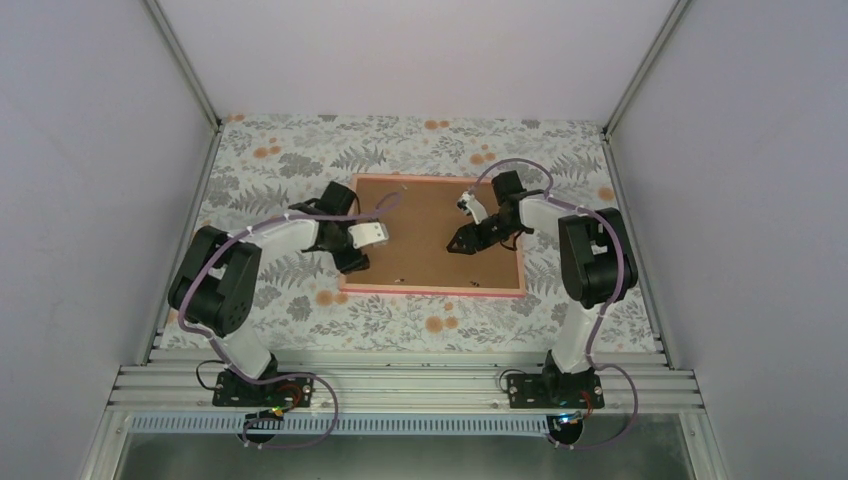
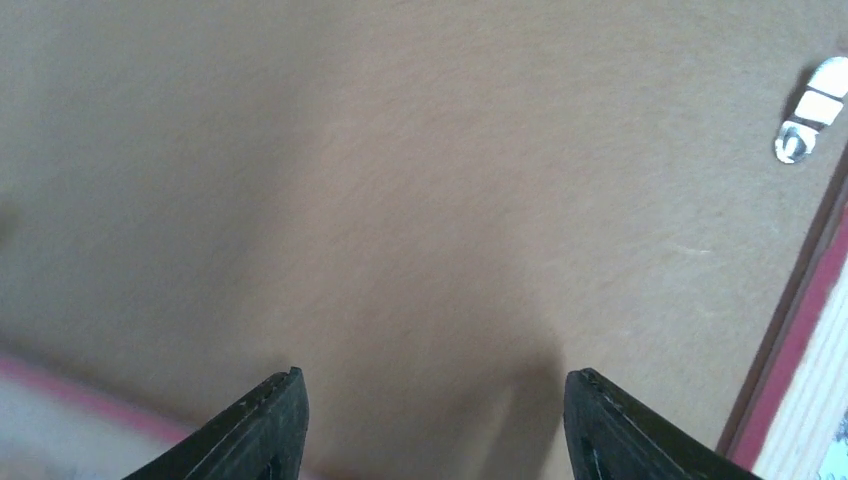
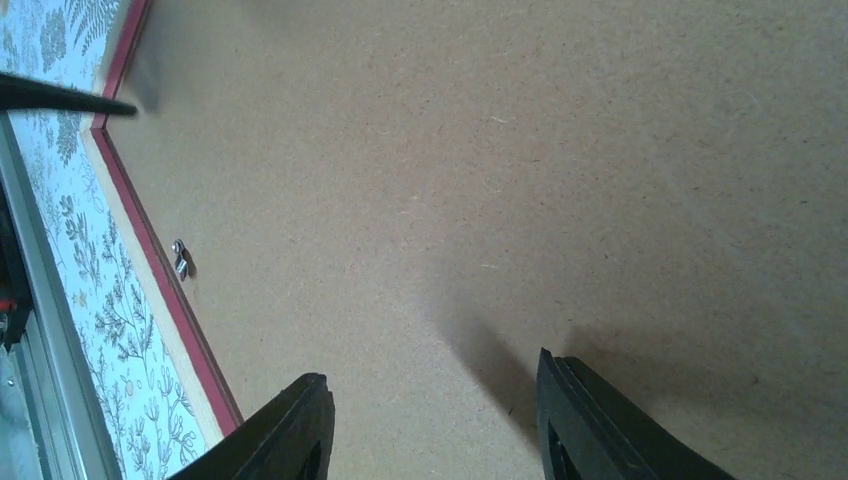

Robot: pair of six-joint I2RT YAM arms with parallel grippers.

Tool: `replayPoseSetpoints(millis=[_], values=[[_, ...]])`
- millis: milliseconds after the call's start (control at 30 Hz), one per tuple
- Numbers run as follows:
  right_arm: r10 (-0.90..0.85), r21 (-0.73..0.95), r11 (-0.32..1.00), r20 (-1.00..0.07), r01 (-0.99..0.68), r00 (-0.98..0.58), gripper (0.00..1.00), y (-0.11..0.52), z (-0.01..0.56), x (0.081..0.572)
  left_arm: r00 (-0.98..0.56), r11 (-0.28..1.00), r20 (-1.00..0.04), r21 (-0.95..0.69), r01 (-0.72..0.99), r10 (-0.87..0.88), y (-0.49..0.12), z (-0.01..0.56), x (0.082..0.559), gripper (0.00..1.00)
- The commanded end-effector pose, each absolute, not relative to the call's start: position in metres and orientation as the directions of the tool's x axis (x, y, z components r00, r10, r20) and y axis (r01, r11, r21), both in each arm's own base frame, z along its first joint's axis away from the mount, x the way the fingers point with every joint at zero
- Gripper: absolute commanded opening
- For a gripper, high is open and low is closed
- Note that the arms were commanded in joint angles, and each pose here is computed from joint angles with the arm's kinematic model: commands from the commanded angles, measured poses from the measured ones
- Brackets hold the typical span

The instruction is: Put the photo into the frame

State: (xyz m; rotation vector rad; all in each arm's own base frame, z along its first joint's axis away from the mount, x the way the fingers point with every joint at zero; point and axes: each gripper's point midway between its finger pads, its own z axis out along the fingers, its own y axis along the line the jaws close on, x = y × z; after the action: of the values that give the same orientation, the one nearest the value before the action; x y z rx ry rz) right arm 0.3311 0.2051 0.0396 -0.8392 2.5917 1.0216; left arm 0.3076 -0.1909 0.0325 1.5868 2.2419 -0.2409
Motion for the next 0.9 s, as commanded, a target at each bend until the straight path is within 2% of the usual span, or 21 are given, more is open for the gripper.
replayPoseSetpoints(millis=[0, 100, 167, 300, 400, 600, 733, 867], values=[[-0.463, 0.49, 0.663, -0.324, -0.565, -0.825, 0.51, 0.185, 0.01, 0.324, -0.426, 0.491, -0.531, -0.021, 0.871, 0.733, -0.175, 0.077, 0.34, 0.65], [-0.495, 0.457, 0.669, -0.314, -0.586, -0.81, 0.51, 0.174, 0.005, 0.312, -0.551, 0.636, -0.604, -0.093, 0.766, 0.575, -0.154, 0.113, 0.394, 0.71], [-0.514, 0.445, 0.672, -0.296, -0.592, -0.805, 0.51, 0.166, 0.0, 0.303, -0.581, 0.683, -0.631, -0.109, 0.722, 0.514, -0.147, 0.127, 0.425, 0.75], [-0.549, 0.431, 0.659, -0.284, -0.616, -0.786, 0.51, 0.158, -0.003, 0.289, -0.573, 0.666, -0.642, -0.126, 0.735, 0.51, -0.154, 0.125, 0.467, 0.87], [-0.577, 0.407, 0.634, -0.317, -0.658, -0.752, 0.52, 0.157, 0.004, 0.289, -0.574, 0.632, -0.627, -0.162, 0.758, 0.527, -0.163, 0.108, 0.495, 0.93], [-0.597, 0.351, 0.595, -0.408, -0.723, -0.69, 0.52, 0.163, 0.031, 0.307, -0.597, 0.537, -0.613, -0.31, 0.785, 0.518, -0.188, 0.084, 0.529, 0.91], [-0.599, 0.263, 0.566, -0.52, -0.781, -0.609, 0.51, 0.176, 0.063, 0.336, -0.587, 0.54, -0.612, -0.29, 0.79, 0.53, -0.19, 0.07, 0.549, 0.89], [-0.568, 0.218, 0.529, -0.627, -0.82, -0.533, 0.47, 0.203, 0.09, 0.367, -0.559, 0.506, -0.561, -0.266, 0.821, 0.611, -0.19, 0.041, 0.537, 0.79]])
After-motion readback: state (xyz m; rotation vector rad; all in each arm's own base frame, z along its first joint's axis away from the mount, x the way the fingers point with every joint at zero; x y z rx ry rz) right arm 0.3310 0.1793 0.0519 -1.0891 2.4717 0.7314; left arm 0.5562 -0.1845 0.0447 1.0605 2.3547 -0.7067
